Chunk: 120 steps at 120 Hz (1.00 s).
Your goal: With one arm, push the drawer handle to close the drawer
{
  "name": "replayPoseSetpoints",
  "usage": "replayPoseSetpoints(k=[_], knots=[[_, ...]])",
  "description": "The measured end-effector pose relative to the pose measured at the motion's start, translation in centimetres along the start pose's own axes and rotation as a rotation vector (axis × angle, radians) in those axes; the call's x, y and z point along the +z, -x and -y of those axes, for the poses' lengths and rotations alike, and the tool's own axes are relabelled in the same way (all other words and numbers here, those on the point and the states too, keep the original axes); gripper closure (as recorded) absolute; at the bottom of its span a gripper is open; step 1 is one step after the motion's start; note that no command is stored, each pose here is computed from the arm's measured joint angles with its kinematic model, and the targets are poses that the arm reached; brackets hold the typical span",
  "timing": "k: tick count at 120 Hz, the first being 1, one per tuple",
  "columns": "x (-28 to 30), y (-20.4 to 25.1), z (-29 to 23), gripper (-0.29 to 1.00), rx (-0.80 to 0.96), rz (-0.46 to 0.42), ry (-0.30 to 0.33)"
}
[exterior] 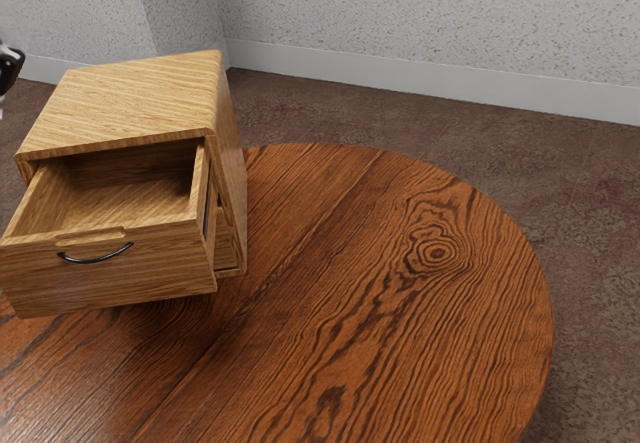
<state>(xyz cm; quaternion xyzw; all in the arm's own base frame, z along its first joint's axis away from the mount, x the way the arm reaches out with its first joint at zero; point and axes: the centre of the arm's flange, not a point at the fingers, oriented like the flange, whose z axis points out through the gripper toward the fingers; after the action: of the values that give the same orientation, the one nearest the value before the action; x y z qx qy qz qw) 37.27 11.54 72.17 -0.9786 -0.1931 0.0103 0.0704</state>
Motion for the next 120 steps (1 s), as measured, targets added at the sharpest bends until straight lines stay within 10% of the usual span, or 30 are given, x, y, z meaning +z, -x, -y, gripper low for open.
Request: replayPoseSetpoints(k=[82,120], knots=[[7.1,14.8,-11.6,0.78,-0.14,-0.068,0.02],[11.5,17.4,-14.6,0.79,-0.242,0.055,0.047]])
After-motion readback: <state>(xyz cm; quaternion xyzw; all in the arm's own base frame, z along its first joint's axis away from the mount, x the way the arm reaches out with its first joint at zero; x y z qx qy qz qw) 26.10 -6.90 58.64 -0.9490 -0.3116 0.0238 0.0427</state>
